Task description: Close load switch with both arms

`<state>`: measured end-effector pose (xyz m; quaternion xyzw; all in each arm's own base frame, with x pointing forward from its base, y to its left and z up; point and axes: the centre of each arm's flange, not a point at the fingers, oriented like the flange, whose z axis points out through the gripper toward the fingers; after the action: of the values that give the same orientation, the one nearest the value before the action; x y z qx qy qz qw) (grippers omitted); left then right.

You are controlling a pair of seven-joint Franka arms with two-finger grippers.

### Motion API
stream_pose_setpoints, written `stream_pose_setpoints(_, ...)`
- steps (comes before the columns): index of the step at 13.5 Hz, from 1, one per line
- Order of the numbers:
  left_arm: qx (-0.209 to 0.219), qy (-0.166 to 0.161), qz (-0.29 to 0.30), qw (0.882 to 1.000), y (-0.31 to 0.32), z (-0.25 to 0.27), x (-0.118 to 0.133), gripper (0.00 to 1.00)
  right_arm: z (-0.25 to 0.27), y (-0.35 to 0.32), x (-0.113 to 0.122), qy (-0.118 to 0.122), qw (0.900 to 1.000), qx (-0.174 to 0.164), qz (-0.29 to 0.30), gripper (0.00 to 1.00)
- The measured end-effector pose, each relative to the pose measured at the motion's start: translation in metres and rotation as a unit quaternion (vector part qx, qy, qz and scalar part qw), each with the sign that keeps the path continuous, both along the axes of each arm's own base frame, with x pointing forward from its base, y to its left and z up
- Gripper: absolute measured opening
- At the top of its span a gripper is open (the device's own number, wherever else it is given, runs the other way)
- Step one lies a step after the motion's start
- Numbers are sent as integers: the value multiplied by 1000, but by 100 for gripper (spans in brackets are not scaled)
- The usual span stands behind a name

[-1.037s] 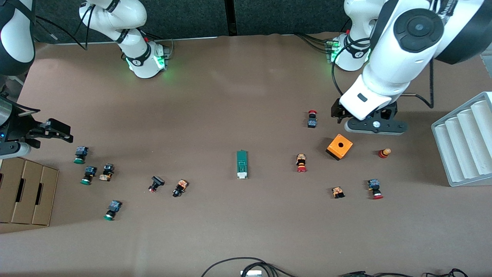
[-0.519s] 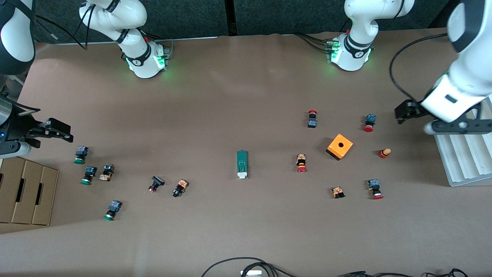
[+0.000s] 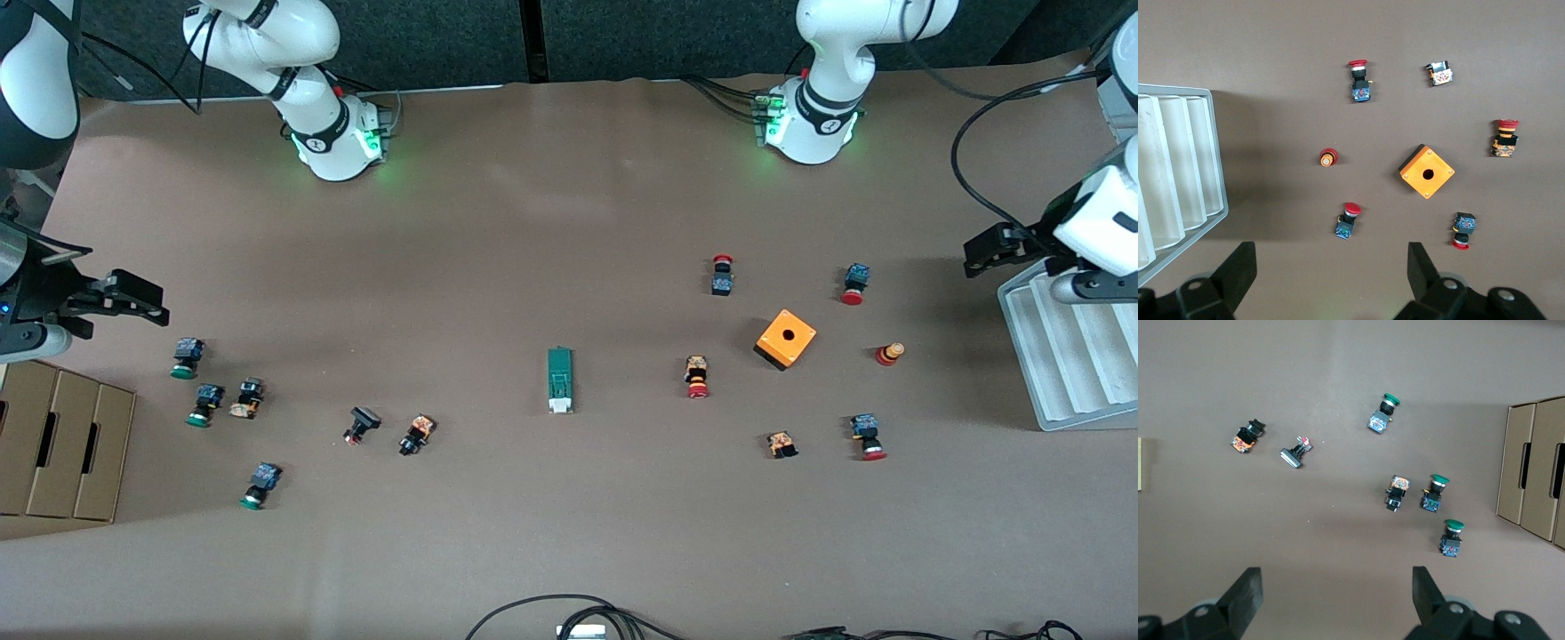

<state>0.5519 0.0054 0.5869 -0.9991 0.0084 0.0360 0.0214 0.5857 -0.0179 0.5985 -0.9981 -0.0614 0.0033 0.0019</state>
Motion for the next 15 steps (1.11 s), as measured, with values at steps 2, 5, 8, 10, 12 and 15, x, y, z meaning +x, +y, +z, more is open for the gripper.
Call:
stream_pose_setpoints(2, -1, 0, -4, 1000, -3, 0, 0, 100, 0, 0, 0, 1, 1000, 0, 0, 100)
stream_pose_setpoints(5, -1, -1, -5, 1000, -4, 0, 0, 100, 1, 0, 0, 1, 1000, 0, 0, 100)
stream_pose_setpoints(8, -1, -2, -3, 1000, -1, 0, 1, 100, 3, 2, 0, -2, 1000, 7, 0, 100)
stream_pose_setpoints(10, -1, -1, -2, 1000, 0, -1, 1, 100, 3, 2, -1, 0, 1000, 7, 0, 100)
stream_pose_setpoints(12, -1, -1, 0, 1000, 2, -1, 1, 100, 2, 2, -2, 7, 1000, 8, 0, 100)
stream_pose_setpoints(15, -1, -1, 3, 1000, 5, -1, 1, 100, 1, 1, -2, 10, 1000, 8, 0, 100)
